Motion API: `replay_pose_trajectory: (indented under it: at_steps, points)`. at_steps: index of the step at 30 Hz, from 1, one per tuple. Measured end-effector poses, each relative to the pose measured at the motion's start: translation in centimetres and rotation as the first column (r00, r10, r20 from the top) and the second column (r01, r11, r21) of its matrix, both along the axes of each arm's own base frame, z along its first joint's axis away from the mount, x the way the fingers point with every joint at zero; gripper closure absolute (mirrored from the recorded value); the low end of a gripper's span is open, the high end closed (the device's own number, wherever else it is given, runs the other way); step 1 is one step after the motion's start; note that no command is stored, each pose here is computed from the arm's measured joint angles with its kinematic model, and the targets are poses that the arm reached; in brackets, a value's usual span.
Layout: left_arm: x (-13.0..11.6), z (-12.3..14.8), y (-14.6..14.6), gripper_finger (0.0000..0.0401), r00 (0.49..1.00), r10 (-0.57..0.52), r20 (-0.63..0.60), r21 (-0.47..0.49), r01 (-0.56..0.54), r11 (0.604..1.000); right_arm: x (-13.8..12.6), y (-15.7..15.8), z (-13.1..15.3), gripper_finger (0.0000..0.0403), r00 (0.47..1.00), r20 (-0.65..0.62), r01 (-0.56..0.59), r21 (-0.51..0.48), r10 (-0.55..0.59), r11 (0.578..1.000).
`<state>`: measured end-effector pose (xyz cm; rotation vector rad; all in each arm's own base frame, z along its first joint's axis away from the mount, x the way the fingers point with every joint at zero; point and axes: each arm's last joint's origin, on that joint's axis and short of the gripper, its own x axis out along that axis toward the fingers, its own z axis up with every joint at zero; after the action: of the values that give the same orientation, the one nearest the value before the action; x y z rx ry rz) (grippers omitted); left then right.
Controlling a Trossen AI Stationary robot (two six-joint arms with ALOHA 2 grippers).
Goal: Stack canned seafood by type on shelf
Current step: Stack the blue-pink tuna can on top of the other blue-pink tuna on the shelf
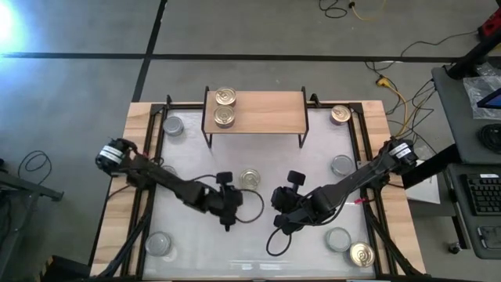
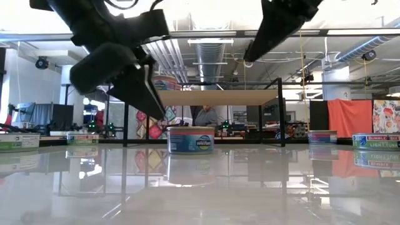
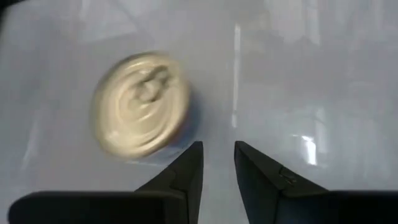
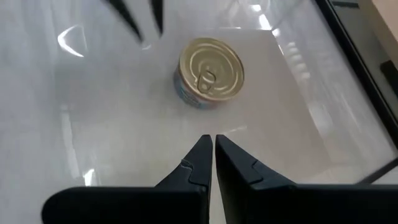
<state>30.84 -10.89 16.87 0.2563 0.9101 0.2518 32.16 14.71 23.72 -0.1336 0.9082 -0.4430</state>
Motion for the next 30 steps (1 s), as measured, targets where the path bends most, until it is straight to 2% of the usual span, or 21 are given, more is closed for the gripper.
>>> replay_pose_trajectory:
  at_steps: [5,11,15,18,24,27,30]
  points:
    - [-2.4,-0.1,1.7,0.0316,0.988,0.132,0.080,-0.029,-0.130,0.991,-0.3,-0.7,-1.6,0.0390,1.000,-0.031,0.000,-0.021,0.000,1.000]
    - [-3.9,-2.5,2.6,0.0266,0.937,0.240,0.253,-0.189,-0.195,0.962,0.8,-3.2,-3.2,0.0390,0.999,0.006,0.037,-0.029,-0.037,0.999]
    - [-4.0,-4.2,2.5,0.0214,0.900,0.291,0.324,-0.271,-0.206,0.940,1.7,-5.6,-4.3,0.0390,0.996,0.057,0.077,-0.026,-0.075,0.997]
    - [-3.9,-5.7,2.6,0.0174,0.879,0.347,0.327,-0.277,-0.262,0.924,2.0,-7.5,-5.6,0.0390,0.987,0.095,0.128,-0.003,-0.127,0.992]
    - [-2.7,-8.4,2.2,0.0106,0.863,0.403,0.303,-0.279,-0.324,0.904,2.4,-10.4,-7.3,0.0390,0.973,0.171,0.131,0.145,-0.155,0.981]
    - [-1.9,-9.3,2.0,0.0082,0.856,0.410,0.315,-0.271,-0.333,0.903,2.5,-11.3,-7.7,0.0390,0.970,0.194,0.112,0.191,-0.149,0.975]
    - [-1.4,-9.9,1.8,0.0068,0.849,0.406,0.338,-0.281,-0.320,0.905,2.5,-11.8,-8.1,0.0390,0.972,0.182,0.111,0.188,-0.146,0.976]
